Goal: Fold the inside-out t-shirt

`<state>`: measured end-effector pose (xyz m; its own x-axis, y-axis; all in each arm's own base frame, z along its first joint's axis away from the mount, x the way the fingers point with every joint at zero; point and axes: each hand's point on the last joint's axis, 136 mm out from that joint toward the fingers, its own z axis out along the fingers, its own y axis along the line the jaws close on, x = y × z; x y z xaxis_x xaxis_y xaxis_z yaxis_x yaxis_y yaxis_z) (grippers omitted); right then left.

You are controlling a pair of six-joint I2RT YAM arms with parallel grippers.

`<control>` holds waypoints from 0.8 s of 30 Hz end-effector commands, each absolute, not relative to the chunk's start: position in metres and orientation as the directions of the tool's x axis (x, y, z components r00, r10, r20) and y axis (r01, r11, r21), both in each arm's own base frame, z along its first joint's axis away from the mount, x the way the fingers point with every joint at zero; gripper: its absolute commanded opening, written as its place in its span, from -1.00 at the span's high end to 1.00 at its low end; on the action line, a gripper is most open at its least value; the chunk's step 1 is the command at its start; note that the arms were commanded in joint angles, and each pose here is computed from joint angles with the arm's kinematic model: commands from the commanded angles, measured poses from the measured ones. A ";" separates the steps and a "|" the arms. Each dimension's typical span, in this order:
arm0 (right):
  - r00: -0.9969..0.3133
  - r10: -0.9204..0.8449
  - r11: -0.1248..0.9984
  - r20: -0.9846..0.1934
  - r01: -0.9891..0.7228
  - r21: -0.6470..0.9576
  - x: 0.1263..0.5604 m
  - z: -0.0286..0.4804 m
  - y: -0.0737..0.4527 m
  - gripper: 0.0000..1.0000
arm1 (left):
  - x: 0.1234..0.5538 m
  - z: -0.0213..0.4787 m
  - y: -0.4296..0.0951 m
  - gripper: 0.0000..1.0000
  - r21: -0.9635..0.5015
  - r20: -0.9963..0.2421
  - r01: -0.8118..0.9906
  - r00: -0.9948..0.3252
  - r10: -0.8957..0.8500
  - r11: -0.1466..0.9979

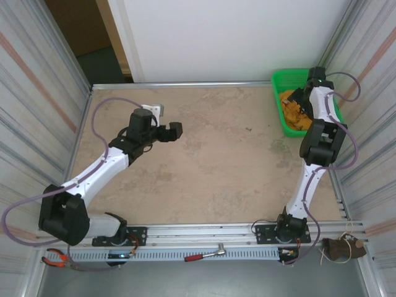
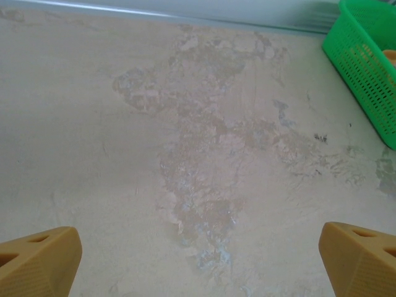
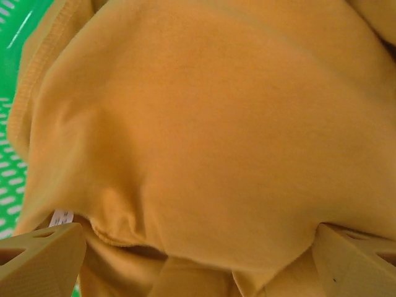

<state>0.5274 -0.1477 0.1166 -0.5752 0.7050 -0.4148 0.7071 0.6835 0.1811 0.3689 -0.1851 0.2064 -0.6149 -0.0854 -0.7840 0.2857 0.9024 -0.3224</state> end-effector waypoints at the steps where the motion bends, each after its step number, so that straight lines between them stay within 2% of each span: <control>1: -0.595 0.707 0.681 -0.382 0.719 0.140 0.529 0.107 -0.149 -0.77 | 0.374 0.224 -0.198 -0.97 -0.367 -0.793 0.313 -0.598 -0.119 0.876; 2: -0.601 0.708 0.684 -0.372 0.714 0.148 0.532 0.104 -0.148 -0.69 | 0.374 0.223 -0.199 -0.97 -0.370 -0.790 0.311 -0.601 -0.120 0.876; 3: -0.607 0.709 0.689 -0.359 0.705 0.168 0.536 0.102 -0.146 -0.50 | 0.374 0.223 -0.200 -0.97 -0.373 -0.788 0.312 -0.603 -0.121 0.874; 7: -0.601 0.720 0.692 -0.348 0.661 0.291 0.545 0.126 -0.138 0.62 | 0.370 0.222 -0.205 -0.97 -0.393 -0.779 0.314 -0.613 -0.132 0.864; 9: -0.586 0.713 0.701 -0.384 0.608 0.373 0.549 0.161 -0.131 0.97 | 0.367 0.226 -0.209 -0.97 -0.397 -0.781 0.325 -0.610 -0.131 0.858; 12: -0.525 0.689 0.724 -0.499 0.479 0.496 0.549 0.242 -0.117 1.00 | 0.363 0.234 -0.216 -0.97 -0.397 -0.791 0.341 -0.599 -0.129 0.852; 17: -0.364 0.680 0.715 -0.637 0.136 0.686 0.520 0.397 -0.069 1.00 | 0.360 0.246 -0.221 -0.97 -0.410 -0.797 0.348 -0.587 -0.145 0.843; 21: -0.327 0.612 0.725 -0.720 -0.131 0.677 0.473 0.487 0.005 1.00 | 0.356 0.259 -0.222 -0.97 -0.409 -0.810 0.364 -0.567 -0.149 0.836; 24: -0.304 0.574 0.709 -0.760 -0.280 0.647 0.435 0.532 0.055 1.00 | 0.352 0.266 -0.217 -0.97 -0.395 -0.821 0.366 -0.552 -0.145 0.843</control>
